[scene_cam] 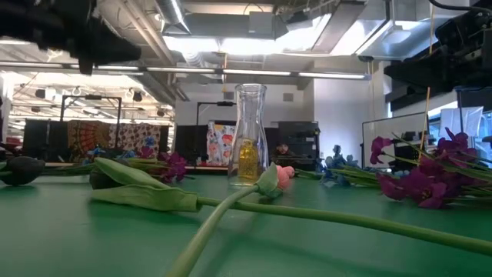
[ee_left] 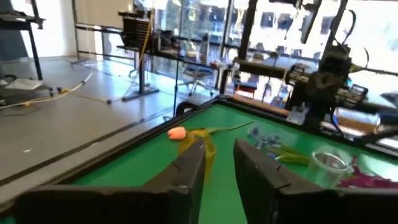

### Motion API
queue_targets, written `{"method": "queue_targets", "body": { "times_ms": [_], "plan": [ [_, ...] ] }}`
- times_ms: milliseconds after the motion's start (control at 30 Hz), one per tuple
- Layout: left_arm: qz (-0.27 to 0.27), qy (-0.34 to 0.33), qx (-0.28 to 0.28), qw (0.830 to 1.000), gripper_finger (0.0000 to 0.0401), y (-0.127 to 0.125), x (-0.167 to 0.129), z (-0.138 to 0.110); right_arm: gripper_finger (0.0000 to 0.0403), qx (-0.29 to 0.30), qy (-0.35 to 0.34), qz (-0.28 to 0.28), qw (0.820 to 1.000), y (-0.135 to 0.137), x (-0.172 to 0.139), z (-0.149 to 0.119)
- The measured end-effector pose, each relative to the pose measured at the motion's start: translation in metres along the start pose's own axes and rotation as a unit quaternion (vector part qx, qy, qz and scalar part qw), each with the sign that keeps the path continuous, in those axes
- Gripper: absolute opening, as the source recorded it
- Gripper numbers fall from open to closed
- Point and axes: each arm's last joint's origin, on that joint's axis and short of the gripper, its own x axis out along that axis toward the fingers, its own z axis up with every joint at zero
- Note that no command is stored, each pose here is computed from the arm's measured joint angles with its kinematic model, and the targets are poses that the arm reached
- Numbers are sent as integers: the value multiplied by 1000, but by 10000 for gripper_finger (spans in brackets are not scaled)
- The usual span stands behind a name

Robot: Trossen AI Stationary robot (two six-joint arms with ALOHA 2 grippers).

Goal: Sort flowers into vase by color
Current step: Put the left purple flowers into the transparent vase

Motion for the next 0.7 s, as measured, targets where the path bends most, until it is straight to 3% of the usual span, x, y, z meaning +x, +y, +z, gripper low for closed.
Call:
{"method": "queue_targets", "body": {
  "times_ms": [200, 400, 700],
  "plan": [
    [26, 106, 0, 994, 120, 0, -3, 17, 3, 0, 0, 0, 1000, 0, 0, 0],
    [64, 201, 29, 977, 152, -5, 9, 6, 3, 0, 0, 0, 1000, 0, 0, 0],
    [39, 315, -14, 948, 189, -5, 25, -12, 3, 0, 0, 0, 1000, 0, 0, 0]
  ]
}}
